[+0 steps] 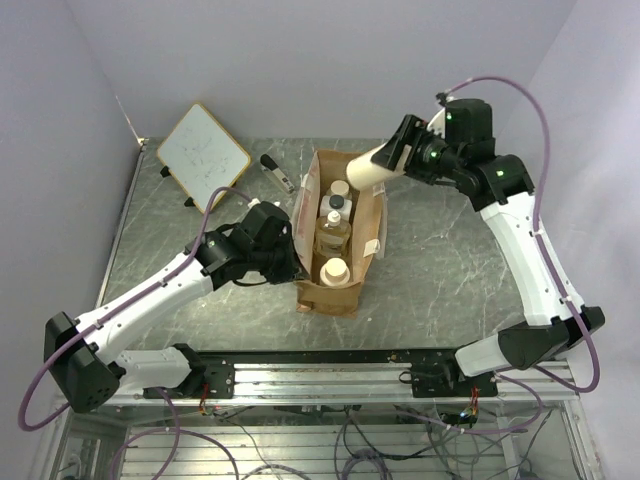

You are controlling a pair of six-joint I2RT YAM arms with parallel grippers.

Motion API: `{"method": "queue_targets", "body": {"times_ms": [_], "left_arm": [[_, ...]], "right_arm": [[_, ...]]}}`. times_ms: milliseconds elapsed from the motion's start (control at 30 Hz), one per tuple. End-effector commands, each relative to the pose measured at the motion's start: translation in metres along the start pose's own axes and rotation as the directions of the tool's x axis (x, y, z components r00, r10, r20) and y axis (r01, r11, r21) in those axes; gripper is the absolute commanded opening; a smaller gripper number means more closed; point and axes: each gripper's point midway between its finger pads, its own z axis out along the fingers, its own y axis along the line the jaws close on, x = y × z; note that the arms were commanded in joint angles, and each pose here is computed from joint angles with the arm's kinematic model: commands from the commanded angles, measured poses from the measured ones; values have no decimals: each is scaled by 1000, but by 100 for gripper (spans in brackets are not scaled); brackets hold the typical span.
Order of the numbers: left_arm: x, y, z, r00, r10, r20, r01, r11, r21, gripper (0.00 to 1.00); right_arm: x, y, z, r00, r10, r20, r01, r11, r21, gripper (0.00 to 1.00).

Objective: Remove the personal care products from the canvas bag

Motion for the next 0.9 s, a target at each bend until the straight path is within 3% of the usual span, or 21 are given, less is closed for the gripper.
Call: {"method": "queue_targets", "body": {"times_ms": [0,167,300,567,867], "left_arm": [[8,7,0,997,53,-52,-56,997,-49,7],[12,5,1,994,72,-83,-75,996,-38,7],[12,7,2,993,83,-79,-86,995,-40,7],[4,6,7,986,145,-77,-150,987,-65,7],[4,5,16,983,159,-87,-164,985,-58,7]], "right_arm": [[-64,-9,-40,956,-149,254,120,984,128,0],[-96,-64,-43,896,-293,333,137,896,422,0],[-108,-108,-28,877,-357,322,132,823,552,0],[-102,-206,51,929,-313,195,150,803,577,0],[-88,-276,128,963,-259,74,167,790,590,0]]}}
